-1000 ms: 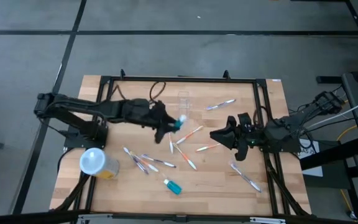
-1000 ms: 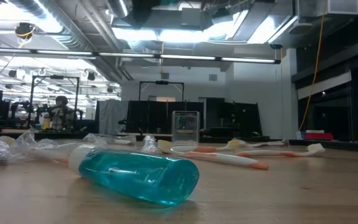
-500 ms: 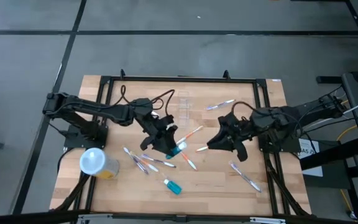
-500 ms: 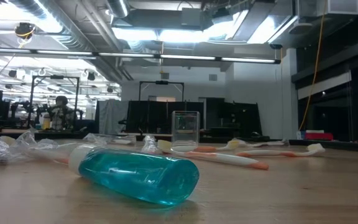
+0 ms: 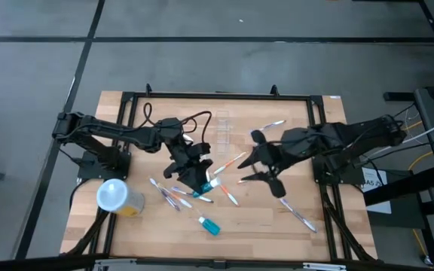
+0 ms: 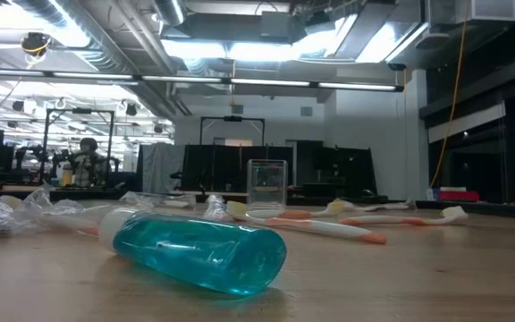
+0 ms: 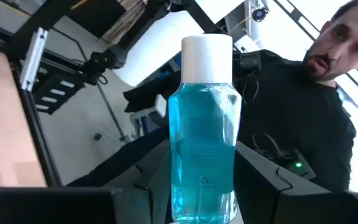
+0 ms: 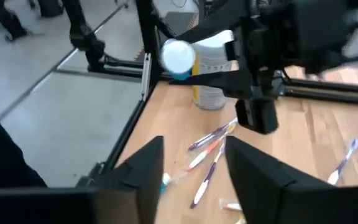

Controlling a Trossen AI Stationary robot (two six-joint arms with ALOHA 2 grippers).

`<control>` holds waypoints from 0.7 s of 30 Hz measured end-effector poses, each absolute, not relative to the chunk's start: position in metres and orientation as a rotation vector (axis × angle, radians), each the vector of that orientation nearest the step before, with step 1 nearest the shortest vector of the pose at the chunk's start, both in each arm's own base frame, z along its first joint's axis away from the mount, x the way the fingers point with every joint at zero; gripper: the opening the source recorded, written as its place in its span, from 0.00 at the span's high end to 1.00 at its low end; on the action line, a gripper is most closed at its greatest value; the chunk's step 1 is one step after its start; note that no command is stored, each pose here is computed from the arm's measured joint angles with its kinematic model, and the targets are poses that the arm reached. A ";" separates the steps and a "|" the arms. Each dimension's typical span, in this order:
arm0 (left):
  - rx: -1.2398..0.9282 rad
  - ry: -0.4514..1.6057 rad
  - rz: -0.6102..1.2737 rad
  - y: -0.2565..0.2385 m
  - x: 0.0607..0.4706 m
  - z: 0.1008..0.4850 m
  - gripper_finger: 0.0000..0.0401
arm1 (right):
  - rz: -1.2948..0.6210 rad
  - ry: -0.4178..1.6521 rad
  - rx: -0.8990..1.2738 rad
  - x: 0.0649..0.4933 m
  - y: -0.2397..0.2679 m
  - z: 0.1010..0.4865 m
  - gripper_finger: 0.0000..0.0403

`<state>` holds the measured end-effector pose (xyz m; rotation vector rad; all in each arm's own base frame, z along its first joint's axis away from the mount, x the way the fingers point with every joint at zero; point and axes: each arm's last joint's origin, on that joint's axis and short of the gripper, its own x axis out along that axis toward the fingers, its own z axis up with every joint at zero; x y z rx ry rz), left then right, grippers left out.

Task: Pick & Place toothbrushing station
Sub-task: Put the blue mouthwash into the transparent organizer

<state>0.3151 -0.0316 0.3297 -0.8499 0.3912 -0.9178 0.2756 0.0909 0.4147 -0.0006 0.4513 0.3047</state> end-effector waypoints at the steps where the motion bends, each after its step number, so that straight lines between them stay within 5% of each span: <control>1: -0.855 0.391 -0.926 -0.032 0.315 0.331 0.66 | 0.308 0.450 -0.018 0.279 0.092 0.415 0.52; 9: -0.885 0.440 -0.972 -0.034 0.313 0.331 0.66 | 0.344 0.400 -0.099 0.289 0.095 0.425 0.37; 21: -0.940 0.517 -0.992 -0.035 0.326 0.315 0.66 | 0.447 0.392 -0.080 0.303 0.102 0.423 0.44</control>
